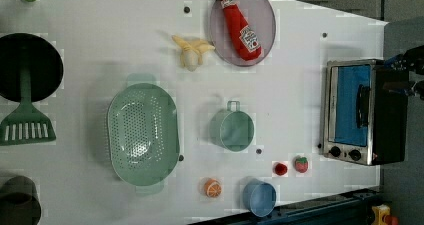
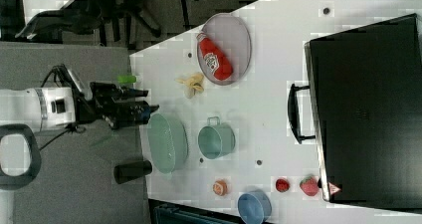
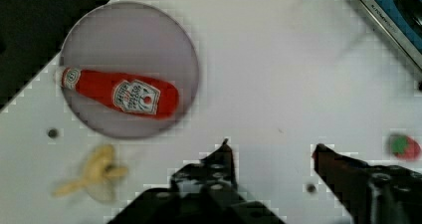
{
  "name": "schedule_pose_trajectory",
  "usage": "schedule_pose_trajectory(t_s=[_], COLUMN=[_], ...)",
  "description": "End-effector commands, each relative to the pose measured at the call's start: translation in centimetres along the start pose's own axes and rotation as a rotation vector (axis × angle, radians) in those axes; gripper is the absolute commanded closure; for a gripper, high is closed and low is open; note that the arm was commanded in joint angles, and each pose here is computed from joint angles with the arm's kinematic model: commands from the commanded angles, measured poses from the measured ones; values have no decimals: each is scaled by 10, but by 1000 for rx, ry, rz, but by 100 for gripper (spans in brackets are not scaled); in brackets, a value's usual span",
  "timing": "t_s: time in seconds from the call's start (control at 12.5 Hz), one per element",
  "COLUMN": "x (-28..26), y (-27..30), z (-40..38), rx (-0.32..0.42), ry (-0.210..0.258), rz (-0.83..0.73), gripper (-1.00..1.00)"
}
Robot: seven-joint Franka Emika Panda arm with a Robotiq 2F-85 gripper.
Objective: Flap open oven.
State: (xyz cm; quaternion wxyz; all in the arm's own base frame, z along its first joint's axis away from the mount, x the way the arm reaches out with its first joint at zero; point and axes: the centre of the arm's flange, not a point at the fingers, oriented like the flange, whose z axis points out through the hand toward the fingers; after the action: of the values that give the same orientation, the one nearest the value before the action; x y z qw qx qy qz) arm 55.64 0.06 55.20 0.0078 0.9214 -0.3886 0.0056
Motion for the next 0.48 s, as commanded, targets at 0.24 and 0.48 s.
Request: schedule_pose_trajectory(t_s=[0.24,0.48], x=[-27,-28], y=[94,93], z=[-55,-55], rx=[-2,-3], ry=[-52,-52], rz=[178,175], gripper=[-99,-90])
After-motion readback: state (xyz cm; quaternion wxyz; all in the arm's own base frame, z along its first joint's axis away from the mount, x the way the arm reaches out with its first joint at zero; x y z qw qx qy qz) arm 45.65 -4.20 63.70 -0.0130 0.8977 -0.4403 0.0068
